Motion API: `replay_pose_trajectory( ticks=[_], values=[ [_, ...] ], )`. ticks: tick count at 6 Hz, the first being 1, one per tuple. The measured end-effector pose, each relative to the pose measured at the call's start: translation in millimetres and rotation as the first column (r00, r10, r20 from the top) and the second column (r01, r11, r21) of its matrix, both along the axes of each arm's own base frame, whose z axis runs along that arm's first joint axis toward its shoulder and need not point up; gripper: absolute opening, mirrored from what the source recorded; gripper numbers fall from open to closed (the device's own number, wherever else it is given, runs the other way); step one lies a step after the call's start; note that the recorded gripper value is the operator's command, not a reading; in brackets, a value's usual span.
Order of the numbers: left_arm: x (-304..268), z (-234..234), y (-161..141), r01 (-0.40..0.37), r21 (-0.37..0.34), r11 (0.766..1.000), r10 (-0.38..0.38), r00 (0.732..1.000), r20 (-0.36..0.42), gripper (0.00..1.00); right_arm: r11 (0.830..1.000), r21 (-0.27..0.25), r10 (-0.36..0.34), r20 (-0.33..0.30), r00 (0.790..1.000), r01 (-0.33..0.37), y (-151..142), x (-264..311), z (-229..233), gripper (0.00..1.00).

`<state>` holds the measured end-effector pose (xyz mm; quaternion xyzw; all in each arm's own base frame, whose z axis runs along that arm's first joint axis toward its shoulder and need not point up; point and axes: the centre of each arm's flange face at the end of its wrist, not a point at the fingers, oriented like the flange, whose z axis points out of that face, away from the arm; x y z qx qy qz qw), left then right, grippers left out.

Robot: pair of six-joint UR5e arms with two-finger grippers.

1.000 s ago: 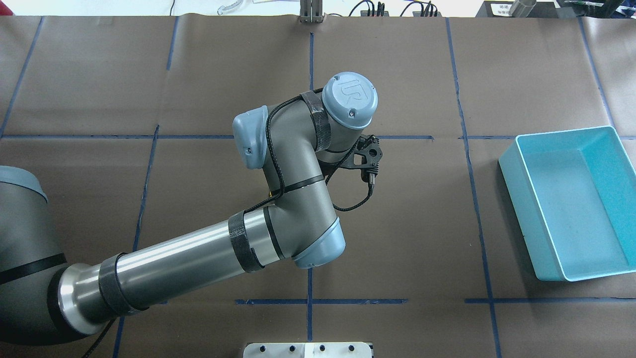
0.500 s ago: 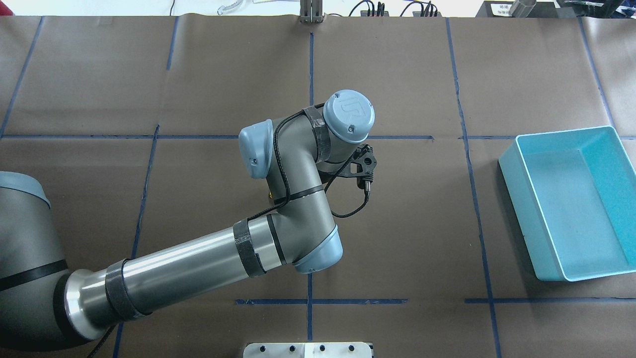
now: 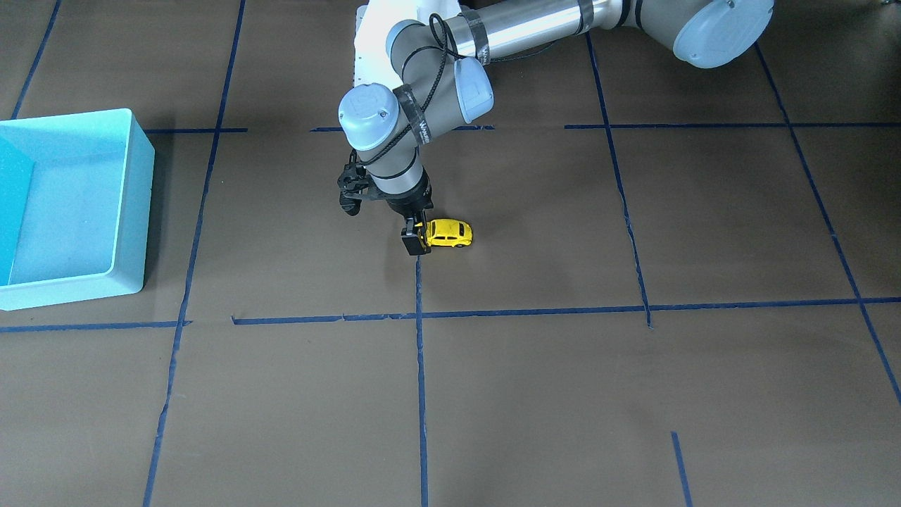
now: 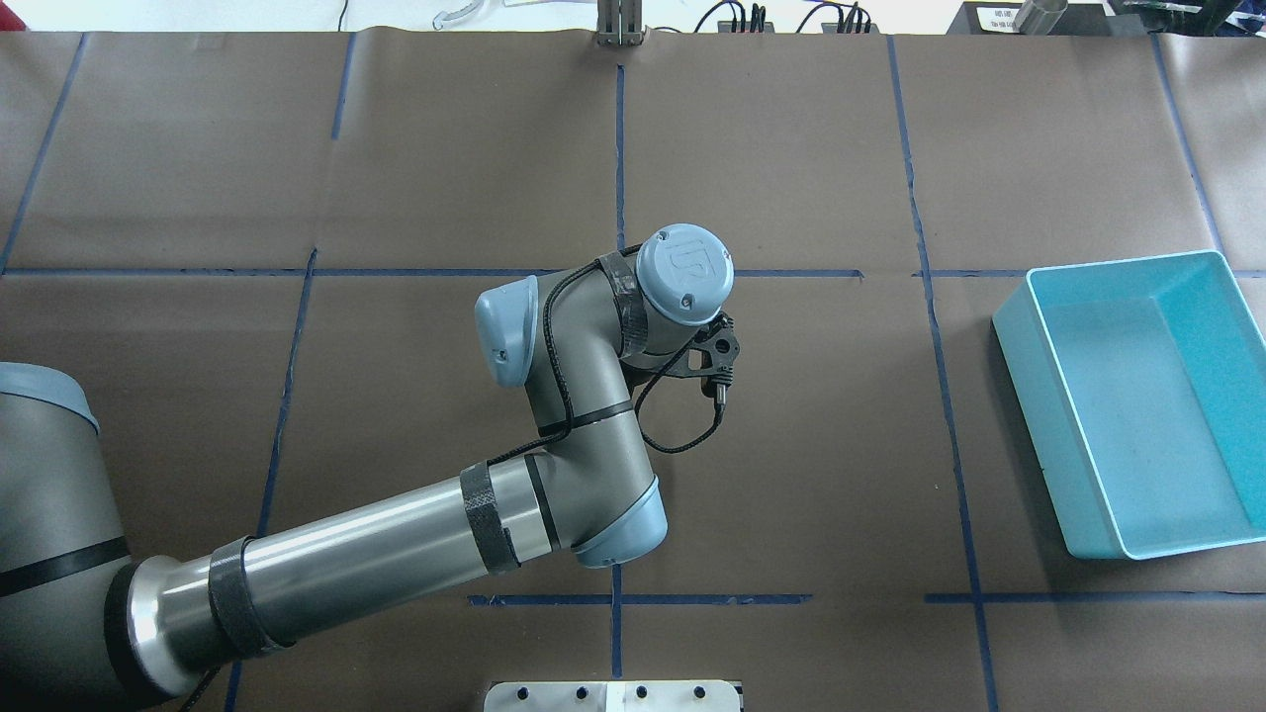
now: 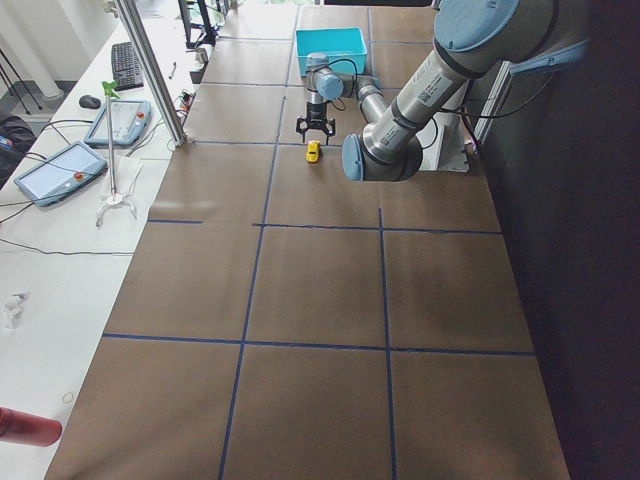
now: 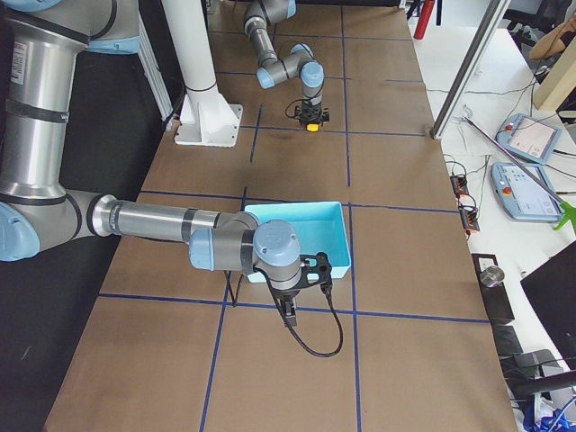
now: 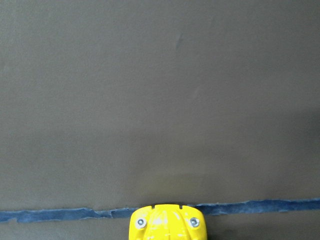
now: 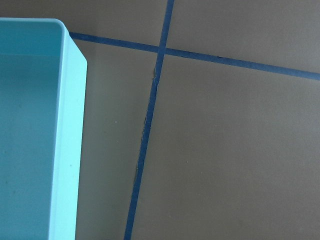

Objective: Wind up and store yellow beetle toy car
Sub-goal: 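Lower the left gripper over the yellow car and close on it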

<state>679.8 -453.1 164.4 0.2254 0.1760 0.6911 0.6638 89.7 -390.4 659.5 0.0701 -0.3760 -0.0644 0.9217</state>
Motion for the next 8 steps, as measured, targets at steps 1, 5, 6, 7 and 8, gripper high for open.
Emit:
replay_pose_trajectory(
  ticks=[1,5,6,7,8],
  values=[
    [2.1,0.7,0.5,0.01,0.001,1.0,-0.01,1.0,-0.005,0.12,1.0,0.005,-0.014,0.002,1.0,0.014,-8.4,-4.9,-1.1,1.0],
    [-1.9,-11.2,-6.3,0.007,0.033,0.999,-0.006,0.999,-0.038,0.0,0.999,0.018,-0.029,0.038,0.999,0.028,-19.6,-12.5,-5.5,1.0],
    [-8.9,-24.1,-11.4,-0.004,0.009,1.0,0.005,0.995,-0.097,0.0,0.999,0.023,-0.028,0.039,0.999,0.027,-23.5,-13.5,-9.6,1.0],
    [-14.8,-35.9,-16.4,-0.015,-0.007,1.0,0.013,0.985,-0.173,0.0,0.999,0.024,-0.03,0.04,0.999,0.029,-27.5,-14.4,-11.4,1.0],
    [-17.2,-44.1,-18.5,-0.018,-0.006,1.0,0.016,0.971,-0.238,0.0,0.999,0.016,-0.03,0.041,0.999,0.029,-27.4,-14.7,-9.0,1.0]
  ],
)
